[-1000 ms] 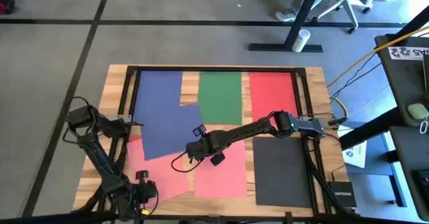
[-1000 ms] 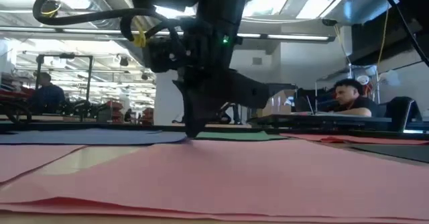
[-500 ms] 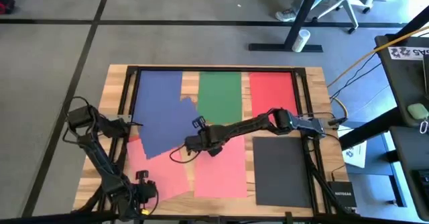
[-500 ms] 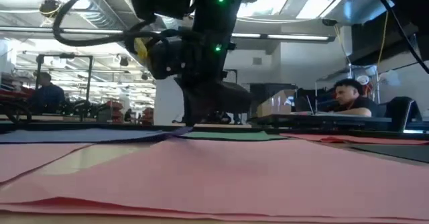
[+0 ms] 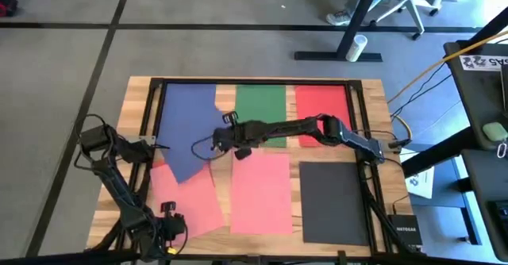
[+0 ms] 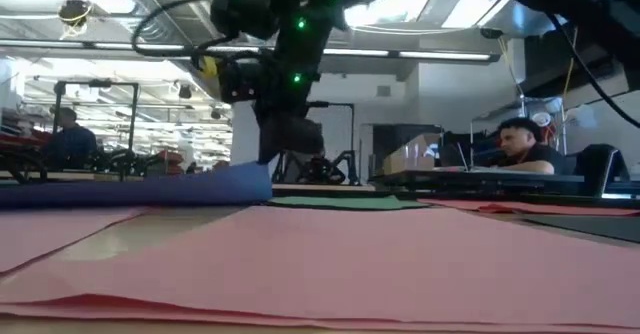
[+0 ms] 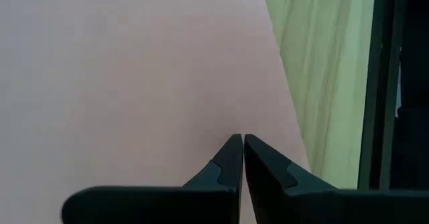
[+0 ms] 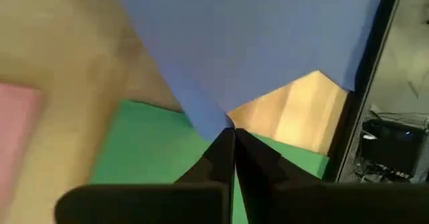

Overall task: Organize paper
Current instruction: Stack the blue paper on top of the other blue paper

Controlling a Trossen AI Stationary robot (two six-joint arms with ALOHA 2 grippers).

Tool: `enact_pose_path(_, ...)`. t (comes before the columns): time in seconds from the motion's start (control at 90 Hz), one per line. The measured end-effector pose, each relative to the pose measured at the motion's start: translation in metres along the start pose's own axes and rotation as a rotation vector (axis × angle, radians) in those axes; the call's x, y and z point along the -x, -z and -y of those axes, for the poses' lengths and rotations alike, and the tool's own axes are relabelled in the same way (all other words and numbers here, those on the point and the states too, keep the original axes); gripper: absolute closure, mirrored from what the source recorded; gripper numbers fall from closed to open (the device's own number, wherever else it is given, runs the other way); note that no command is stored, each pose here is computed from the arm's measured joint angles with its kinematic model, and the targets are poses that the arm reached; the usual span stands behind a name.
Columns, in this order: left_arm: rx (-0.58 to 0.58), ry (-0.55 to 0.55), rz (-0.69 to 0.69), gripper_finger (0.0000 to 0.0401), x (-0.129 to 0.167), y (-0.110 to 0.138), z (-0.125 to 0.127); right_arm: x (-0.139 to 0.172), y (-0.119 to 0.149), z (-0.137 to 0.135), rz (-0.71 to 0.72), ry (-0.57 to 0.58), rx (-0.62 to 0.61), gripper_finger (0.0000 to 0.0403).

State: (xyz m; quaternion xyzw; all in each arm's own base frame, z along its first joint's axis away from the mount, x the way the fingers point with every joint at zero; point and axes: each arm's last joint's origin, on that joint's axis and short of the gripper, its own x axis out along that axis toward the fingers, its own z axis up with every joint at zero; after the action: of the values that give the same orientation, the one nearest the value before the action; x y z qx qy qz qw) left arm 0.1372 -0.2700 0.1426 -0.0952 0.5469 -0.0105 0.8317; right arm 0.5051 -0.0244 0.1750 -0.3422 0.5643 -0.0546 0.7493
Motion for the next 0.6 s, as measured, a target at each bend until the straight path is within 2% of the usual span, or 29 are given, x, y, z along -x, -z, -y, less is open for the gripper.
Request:
enact_pose_path(0.433,0.003,-0.012,0.001,0.0401,-0.002,-0.005,-0.003,-0.021,0.012,0.049,0.090,0.123,-0.067,0.0403)
enact_pose_path(0.6,0.007,-0.015,0.002,0.0401,-0.002,-0.006,-0.003,-0.025,0.015,0.060,0.154,0.107,-0.107,0.0403)
